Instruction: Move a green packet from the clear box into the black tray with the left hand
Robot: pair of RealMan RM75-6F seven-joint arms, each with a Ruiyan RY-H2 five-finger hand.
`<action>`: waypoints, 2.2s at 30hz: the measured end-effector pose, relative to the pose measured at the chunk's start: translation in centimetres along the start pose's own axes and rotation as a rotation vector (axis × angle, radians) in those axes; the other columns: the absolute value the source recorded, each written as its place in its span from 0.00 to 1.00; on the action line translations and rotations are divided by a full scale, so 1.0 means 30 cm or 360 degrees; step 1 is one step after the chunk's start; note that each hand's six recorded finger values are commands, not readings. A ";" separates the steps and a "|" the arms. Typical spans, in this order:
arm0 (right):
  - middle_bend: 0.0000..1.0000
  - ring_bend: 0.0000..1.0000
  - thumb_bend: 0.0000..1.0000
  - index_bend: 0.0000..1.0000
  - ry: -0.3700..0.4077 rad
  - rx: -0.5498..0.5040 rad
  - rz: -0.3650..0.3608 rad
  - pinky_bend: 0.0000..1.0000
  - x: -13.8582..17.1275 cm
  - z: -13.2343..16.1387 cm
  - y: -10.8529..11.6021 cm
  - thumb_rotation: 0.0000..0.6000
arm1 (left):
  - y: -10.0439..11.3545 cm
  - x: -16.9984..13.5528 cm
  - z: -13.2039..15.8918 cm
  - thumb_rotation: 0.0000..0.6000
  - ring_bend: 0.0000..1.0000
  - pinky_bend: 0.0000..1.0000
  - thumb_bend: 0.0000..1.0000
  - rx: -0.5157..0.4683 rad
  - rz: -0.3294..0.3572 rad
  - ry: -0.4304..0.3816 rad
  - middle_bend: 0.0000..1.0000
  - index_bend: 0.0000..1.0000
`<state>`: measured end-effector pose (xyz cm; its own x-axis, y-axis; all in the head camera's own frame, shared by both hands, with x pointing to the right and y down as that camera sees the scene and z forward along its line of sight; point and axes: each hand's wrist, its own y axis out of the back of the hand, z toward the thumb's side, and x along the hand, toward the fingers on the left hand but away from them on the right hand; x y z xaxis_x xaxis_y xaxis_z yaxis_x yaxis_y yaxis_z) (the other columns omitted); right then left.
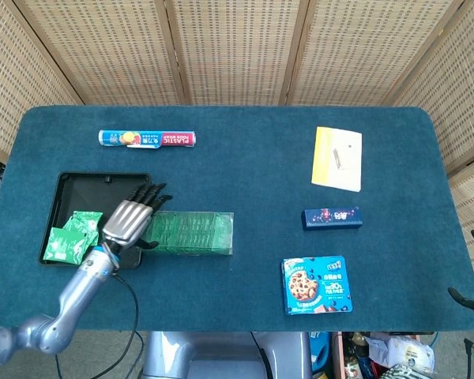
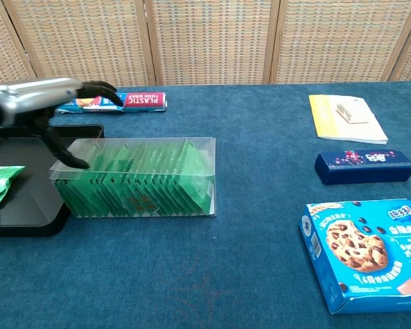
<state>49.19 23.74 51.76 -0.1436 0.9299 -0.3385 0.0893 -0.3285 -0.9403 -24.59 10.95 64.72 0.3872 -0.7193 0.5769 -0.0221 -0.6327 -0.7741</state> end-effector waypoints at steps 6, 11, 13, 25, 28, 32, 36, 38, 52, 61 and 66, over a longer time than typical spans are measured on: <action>0.00 0.00 0.00 0.00 -0.0015 -0.0011 -0.0006 0.00 -0.001 -0.012 0.005 1.00 | 0.013 0.006 0.073 1.00 0.00 0.00 0.01 -0.0014 0.0021 -0.0063 0.00 0.14; 0.00 0.00 0.00 0.00 -0.0014 -0.0011 0.0005 0.00 -0.003 -0.012 0.000 1.00 | 0.015 -0.002 0.089 1.00 0.00 0.00 0.01 0.0023 0.0026 -0.0078 0.00 0.14; 0.00 0.00 0.00 0.00 -0.0013 -0.0012 0.0010 0.00 -0.004 -0.011 -0.003 1.00 | 0.007 -0.002 0.091 1.00 0.00 0.00 0.01 0.0036 0.0012 -0.0078 0.00 0.14; 0.00 0.00 0.00 0.00 -0.0019 -0.0015 0.0012 0.00 -0.005 -0.015 -0.003 1.00 | -0.015 0.007 0.117 1.00 0.00 0.00 0.01 0.0052 -0.0017 -0.0099 0.00 0.14; 0.00 0.00 0.00 0.00 -0.0021 -0.0017 0.0013 0.00 -0.005 -0.016 -0.003 1.00 | -0.015 0.012 0.117 1.00 0.00 0.00 0.01 0.0057 -0.0017 -0.0094 0.00 0.14; 0.00 0.00 0.00 0.00 -0.0025 -0.0020 0.0011 0.00 -0.006 -0.019 -0.002 1.00 | -0.020 0.017 0.111 1.00 0.00 0.00 0.01 0.0068 -0.0024 -0.0079 0.00 0.14; 0.00 0.00 0.00 0.00 -0.0025 -0.0018 0.0015 0.00 -0.005 -0.019 -0.004 1.00 | -0.024 0.022 0.102 1.00 0.00 0.00 0.01 0.0067 -0.0031 -0.0063 0.00 0.14; 0.00 0.00 0.00 0.00 -0.0024 -0.0016 0.0017 0.00 -0.006 -0.019 -0.005 1.00 | -0.027 0.023 0.099 1.00 0.00 0.00 0.02 0.0066 -0.0038 -0.0058 0.00 0.14; 0.00 0.00 0.00 0.00 -0.0027 -0.0020 0.0023 0.00 -0.007 -0.020 -0.009 1.00 | -0.048 0.024 0.081 1.00 0.00 0.00 0.36 0.0045 -0.0123 -0.0053 0.00 0.16; 0.00 0.00 0.00 0.00 -0.0029 -0.0022 0.0027 0.00 -0.007 -0.021 -0.011 1.00 | -0.034 0.024 0.075 1.00 0.00 0.00 0.38 -0.0037 -0.0139 -0.0041 0.00 0.20; 0.00 0.00 0.00 0.00 -0.0028 -0.0022 0.0029 0.00 -0.007 -0.020 -0.012 1.00 | -0.011 0.029 0.071 1.00 0.00 0.00 0.38 -0.0114 -0.0154 -0.0037 0.00 0.20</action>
<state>49.79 23.75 52.20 -0.1589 0.9207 -0.3564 0.1058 -0.3431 -0.9333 -22.29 11.16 64.91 0.4117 -0.6477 0.6411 -0.0491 -0.7182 -0.6941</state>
